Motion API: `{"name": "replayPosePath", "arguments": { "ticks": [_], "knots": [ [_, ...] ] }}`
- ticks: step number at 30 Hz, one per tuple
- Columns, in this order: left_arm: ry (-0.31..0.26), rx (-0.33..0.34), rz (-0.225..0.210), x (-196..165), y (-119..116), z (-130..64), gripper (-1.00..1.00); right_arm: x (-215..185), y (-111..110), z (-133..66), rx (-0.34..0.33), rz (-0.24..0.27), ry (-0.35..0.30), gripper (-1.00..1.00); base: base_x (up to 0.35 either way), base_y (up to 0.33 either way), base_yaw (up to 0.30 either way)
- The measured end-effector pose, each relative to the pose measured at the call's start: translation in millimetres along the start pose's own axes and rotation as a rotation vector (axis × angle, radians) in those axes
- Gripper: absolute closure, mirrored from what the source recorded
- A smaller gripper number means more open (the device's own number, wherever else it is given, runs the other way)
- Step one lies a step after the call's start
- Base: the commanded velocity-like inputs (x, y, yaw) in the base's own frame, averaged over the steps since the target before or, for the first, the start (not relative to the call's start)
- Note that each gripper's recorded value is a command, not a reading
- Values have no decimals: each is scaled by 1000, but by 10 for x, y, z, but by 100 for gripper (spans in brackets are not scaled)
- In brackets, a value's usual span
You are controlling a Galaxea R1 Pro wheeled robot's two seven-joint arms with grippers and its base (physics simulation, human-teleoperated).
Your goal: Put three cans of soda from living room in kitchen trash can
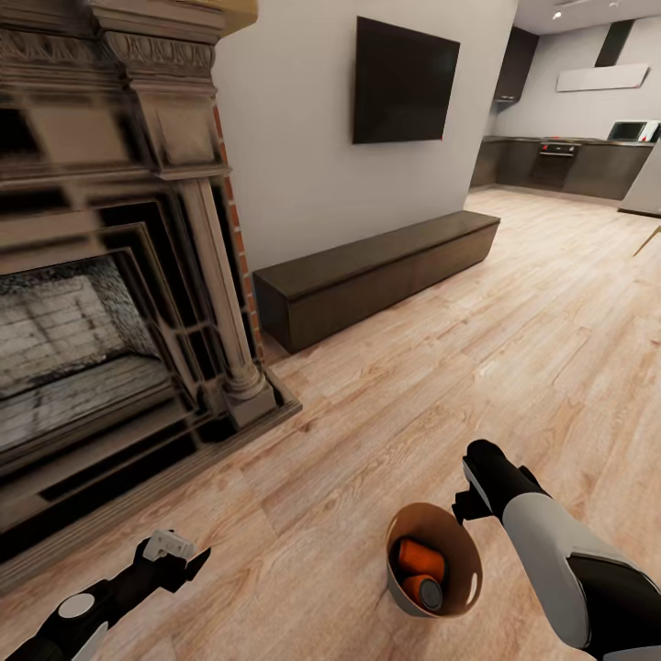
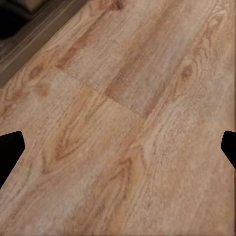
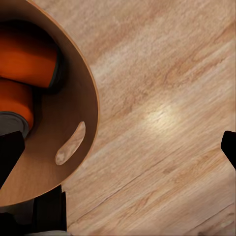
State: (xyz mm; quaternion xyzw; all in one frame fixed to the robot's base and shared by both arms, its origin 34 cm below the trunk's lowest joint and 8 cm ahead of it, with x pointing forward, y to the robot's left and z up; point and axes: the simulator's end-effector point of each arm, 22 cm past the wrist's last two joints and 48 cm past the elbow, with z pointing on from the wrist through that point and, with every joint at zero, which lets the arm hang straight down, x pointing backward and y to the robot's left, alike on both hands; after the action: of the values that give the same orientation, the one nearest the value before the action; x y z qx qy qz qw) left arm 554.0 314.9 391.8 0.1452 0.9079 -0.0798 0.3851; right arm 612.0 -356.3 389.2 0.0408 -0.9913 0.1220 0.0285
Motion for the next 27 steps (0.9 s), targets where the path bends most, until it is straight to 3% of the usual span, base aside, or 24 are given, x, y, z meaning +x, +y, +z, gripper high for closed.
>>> {"name": "replayPosePath", "arguments": {
  "ticks": [12, 27],
  "knots": [
    [26, -3, -16, -88, -9, -121, -100, 130, -25, -129, -3, -6, 24, -100, 0, 0, 0],
    [63, 0, -45, -165, -76, -256, -100, 256, -57, -208, -6, -28, -4, -100, 0, 0, 0]
  ]
}}
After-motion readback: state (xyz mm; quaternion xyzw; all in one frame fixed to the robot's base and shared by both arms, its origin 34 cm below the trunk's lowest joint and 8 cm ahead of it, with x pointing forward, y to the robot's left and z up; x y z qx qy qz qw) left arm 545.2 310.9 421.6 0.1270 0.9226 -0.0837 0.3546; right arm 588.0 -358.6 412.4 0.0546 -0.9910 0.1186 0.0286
